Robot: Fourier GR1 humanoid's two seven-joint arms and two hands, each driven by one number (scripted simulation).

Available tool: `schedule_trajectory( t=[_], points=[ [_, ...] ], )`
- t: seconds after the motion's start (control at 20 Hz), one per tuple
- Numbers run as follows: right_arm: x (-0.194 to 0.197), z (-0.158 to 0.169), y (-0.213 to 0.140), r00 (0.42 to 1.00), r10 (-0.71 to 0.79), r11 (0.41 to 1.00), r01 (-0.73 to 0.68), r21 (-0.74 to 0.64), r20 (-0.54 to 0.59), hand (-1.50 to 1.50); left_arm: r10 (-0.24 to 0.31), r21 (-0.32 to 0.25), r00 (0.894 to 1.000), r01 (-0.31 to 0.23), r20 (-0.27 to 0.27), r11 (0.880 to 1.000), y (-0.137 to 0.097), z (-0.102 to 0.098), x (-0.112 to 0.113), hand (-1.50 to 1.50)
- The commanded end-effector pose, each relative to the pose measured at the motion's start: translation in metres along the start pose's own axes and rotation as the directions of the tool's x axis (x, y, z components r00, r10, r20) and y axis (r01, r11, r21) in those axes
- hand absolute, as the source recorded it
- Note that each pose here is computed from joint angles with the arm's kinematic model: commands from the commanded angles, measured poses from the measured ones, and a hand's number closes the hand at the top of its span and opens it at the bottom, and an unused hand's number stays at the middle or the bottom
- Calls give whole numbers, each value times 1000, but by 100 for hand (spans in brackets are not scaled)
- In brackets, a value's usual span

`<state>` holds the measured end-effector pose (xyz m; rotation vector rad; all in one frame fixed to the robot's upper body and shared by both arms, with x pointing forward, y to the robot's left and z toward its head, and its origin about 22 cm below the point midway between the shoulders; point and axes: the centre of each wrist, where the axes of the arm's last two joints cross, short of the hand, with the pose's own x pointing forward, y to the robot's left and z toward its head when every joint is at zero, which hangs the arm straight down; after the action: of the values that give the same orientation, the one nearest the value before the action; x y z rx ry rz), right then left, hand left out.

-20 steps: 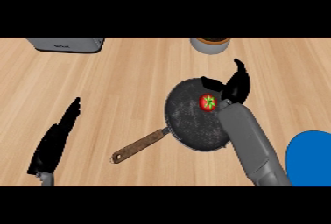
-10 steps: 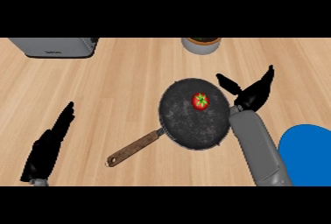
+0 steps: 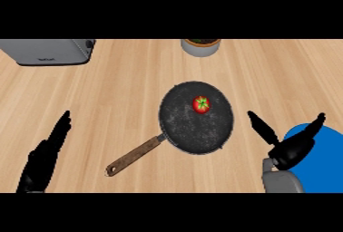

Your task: Pick the tomato from the plate and place it in the pan

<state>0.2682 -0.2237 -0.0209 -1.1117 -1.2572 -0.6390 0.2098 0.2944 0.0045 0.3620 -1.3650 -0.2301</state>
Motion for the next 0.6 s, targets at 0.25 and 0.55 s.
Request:
schedule_trajectory(
  t=[0.25, 0.55],
  points=[
    [-8, 33, -144, 1000, 2, 998, -2, -56, 14, -150, -5, -5, 1000, 5, 12, 1000, 6, -4, -6, 0],
    [-8, 23, -204, 999, 38, 999, -37, -32, 30, -150, -6, -4, 1000, 6, 7, 1000, 0, 7, 6, 0]
  ],
)
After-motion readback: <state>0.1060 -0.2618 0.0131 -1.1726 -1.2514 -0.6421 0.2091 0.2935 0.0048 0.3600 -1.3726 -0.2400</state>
